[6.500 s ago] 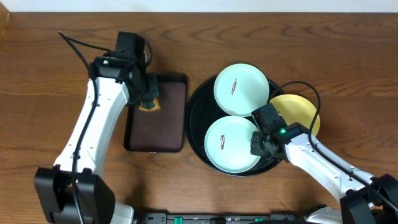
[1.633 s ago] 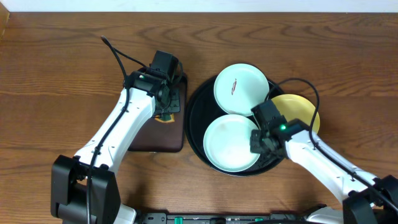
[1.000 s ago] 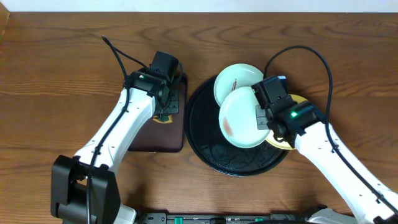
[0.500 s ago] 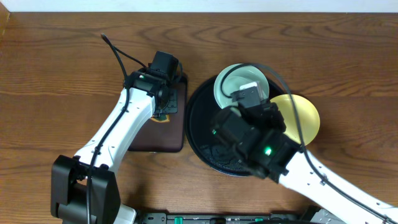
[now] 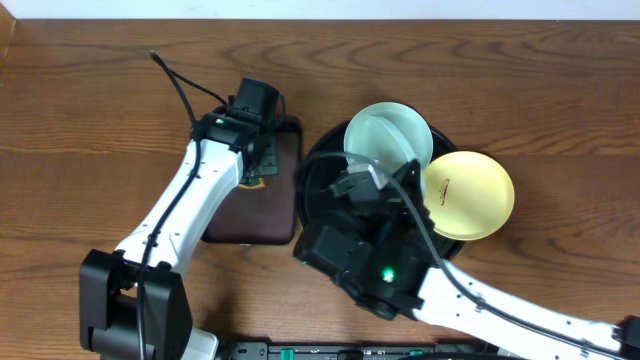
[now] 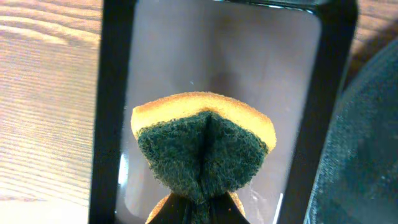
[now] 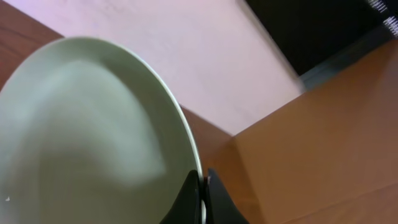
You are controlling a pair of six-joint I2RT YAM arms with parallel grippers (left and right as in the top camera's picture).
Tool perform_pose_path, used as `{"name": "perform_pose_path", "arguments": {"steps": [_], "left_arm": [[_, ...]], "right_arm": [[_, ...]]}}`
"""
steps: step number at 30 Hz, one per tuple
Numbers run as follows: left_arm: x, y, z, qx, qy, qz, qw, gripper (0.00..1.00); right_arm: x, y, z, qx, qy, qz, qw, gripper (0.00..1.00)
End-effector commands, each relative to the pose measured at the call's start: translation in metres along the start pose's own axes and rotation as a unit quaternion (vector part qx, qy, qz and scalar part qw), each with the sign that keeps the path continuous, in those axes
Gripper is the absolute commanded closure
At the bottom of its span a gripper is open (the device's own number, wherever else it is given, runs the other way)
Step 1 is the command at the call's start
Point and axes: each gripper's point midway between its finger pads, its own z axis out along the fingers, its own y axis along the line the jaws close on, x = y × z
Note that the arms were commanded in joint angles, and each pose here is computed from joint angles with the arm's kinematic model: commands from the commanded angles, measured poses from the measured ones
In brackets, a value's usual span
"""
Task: Clean dirty plates on tray and stack at the side
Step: 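Grasp the lower mint plate rim with right gripper, carry it right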
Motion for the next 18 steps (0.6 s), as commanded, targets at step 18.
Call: {"name": "perform_pose_path", "arguments": {"steps": [18], "left_arm": [[0.005, 0.007, 0.003, -0.008, 0.01, -0.003, 1.0, 0.92]], "right_arm": [[0.034, 0.083, 0.008, -0.181, 0.115, 0.031, 0.976, 0.99]]}}
